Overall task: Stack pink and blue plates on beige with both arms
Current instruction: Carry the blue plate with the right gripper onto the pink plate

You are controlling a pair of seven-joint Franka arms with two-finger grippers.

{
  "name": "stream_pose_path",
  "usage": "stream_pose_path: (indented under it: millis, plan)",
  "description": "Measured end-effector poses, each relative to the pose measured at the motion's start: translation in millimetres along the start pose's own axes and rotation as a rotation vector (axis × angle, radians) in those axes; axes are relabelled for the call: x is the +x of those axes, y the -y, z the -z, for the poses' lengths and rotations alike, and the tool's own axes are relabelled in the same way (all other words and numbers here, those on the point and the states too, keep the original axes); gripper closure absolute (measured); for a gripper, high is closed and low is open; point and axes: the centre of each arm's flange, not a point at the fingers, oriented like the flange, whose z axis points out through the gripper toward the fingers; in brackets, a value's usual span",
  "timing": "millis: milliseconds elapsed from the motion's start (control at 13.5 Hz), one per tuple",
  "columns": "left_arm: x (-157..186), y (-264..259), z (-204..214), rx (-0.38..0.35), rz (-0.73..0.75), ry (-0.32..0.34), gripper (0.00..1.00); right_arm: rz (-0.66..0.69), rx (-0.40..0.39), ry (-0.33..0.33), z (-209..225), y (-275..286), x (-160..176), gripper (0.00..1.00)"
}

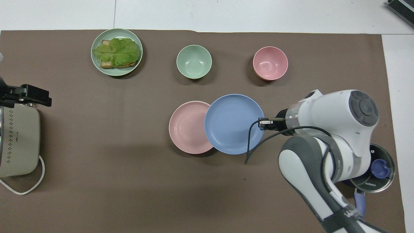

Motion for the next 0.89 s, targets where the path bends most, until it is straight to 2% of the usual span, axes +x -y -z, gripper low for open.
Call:
stream_pose_path:
  millis: [222,443,886]
  plan:
    - [0.0,0.0,0.0,0.0,0.0,0.0,0.0,-0.099,0.01,0.023,-20.0,52.2,3.2,0.96]
    - [0.0,0.0,0.0,0.0,0.0,0.0,0.0,-0.192,-0.026,0.041,-49.9,93.8,2.7,0.96]
    - [0.0,0.0,0.0,0.0,0.0,0.0,0.0,-0.277,-0.078,0.098,-109.0,107.3,-3.2,0.96]
